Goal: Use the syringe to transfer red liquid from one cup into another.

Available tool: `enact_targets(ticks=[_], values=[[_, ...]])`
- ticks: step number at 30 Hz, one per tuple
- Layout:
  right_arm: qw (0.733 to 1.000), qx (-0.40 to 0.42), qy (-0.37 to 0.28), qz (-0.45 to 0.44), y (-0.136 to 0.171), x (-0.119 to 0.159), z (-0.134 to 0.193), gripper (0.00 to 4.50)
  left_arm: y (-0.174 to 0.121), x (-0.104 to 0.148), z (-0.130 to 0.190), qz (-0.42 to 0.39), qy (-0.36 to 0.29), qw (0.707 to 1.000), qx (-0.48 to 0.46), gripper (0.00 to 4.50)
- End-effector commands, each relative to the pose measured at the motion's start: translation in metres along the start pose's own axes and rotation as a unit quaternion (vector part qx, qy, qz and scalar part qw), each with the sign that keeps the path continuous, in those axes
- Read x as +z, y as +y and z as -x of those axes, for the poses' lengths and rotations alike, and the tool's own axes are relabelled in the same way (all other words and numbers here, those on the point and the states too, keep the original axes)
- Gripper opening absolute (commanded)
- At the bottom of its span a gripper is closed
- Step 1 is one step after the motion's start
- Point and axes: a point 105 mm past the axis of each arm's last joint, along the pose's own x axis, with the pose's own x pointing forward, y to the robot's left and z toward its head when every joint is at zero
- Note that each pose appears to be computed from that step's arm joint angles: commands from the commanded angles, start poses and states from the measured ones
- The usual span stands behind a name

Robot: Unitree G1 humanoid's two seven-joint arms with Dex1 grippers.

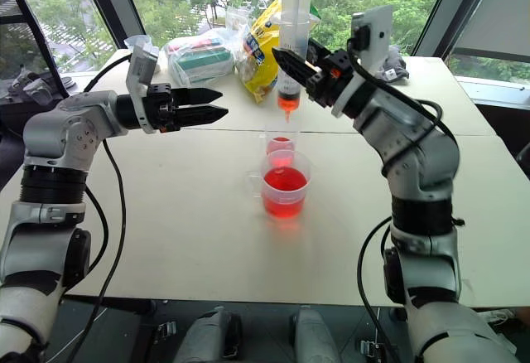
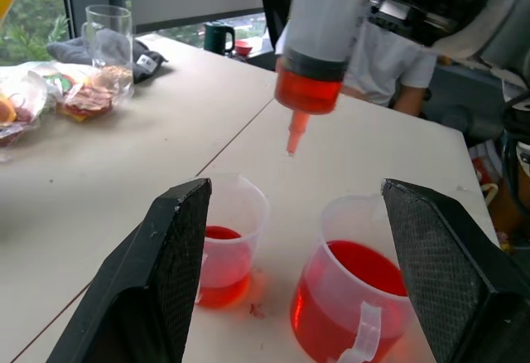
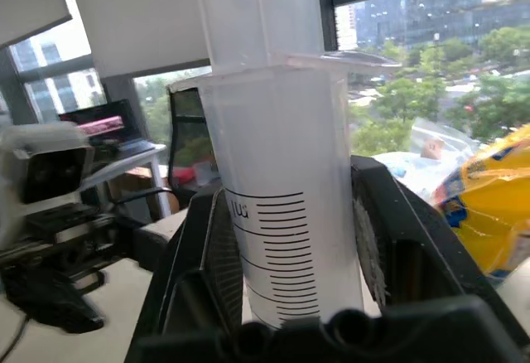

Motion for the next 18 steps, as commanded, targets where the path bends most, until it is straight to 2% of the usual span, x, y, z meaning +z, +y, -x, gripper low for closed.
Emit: enact_targets(ticks=[1,3,6,11,18], values=[[1.0,-0.013,-0.011,0.013,-0.014,-0.018,-0.014,1.47,-0.006,0.02,0.003,-0.035,-0.023,0.999,0.0,3.35],[1.0,-0.014,0.001,0.011,-0.015,-0.038,-0.016,1.47,-0.007,0.025,0.0,-0.043,-0.03,0.999,0.002,3.35],[1.0,-0.011,0.007,0.006,-0.013,-0.053,-0.017,1.47,-0.009,0.036,-0.008,-0.057,-0.048,0.997,-0.01,3.35],[1.0,-0.008,0.01,0.0,-0.01,-0.063,-0.018,1.47,-0.011,0.056,-0.039,-0.078,-0.081,0.993,-0.033,3.35],[1.0,-0.01,0.014,-0.002,-0.01,-0.066,-0.017,1.47,-0.009,0.072,-0.073,-0.085,-0.1,0.99,-0.051,3.35]])
